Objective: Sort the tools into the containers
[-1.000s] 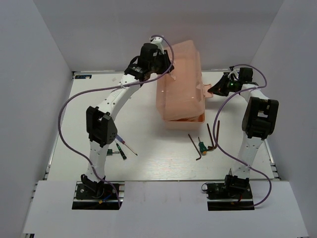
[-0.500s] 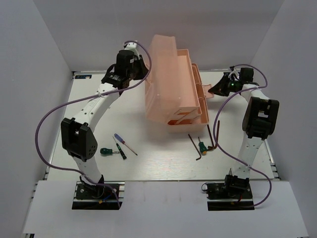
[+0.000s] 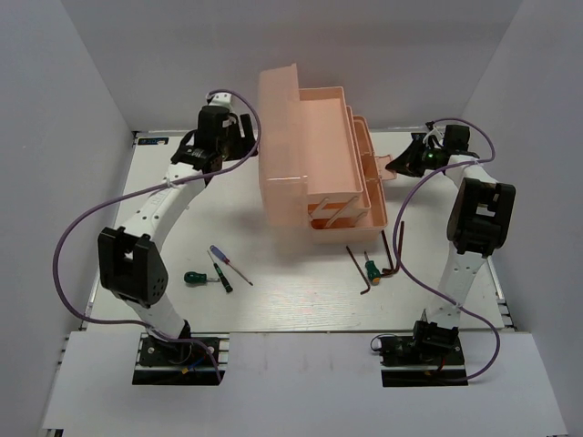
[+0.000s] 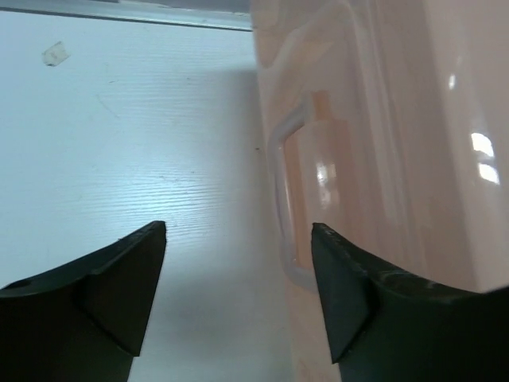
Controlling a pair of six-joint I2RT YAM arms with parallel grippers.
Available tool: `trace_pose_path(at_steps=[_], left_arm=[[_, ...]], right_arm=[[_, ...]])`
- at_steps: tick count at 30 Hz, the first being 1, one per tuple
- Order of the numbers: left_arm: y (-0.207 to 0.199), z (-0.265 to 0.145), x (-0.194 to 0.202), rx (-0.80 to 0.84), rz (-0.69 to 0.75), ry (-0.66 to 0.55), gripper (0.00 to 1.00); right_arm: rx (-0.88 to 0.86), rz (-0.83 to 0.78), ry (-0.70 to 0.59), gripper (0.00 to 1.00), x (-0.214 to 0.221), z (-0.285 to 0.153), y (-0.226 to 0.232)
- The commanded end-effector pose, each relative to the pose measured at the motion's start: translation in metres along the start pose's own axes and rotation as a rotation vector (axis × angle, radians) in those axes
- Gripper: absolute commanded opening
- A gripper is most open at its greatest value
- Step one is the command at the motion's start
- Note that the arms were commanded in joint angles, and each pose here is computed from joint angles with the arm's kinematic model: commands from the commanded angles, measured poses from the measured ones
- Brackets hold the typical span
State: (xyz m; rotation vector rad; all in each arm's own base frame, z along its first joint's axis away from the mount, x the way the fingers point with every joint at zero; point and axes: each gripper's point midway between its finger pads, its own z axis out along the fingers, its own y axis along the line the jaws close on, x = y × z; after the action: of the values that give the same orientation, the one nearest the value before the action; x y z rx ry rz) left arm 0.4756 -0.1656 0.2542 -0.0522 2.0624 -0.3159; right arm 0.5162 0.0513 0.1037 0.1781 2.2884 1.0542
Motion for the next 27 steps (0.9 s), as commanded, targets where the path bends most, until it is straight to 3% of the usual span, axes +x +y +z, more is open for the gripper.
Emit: trace_pose_path(at_steps=[1,17,27], left_arm=[[0.019,-0.029,-0.015,-0.061,-0.002,-0.046,0.86],[0.086,-0.080,0.000,-0.243,-0.017,-0.045,0.88],[0.101,-0.096,0.011,-0.258,-0.013,-0.037,0.88]], right_arm=[[0.094,-0.041,-0.049,0.00,-0.010,-0.013,-0.026],[0.087,-0.037,-0.039,0.00,-0.004,-0.015,-0.024],[0.075,-0.024,-0.037,0.00,-0.005,-0.015,-0.021]])
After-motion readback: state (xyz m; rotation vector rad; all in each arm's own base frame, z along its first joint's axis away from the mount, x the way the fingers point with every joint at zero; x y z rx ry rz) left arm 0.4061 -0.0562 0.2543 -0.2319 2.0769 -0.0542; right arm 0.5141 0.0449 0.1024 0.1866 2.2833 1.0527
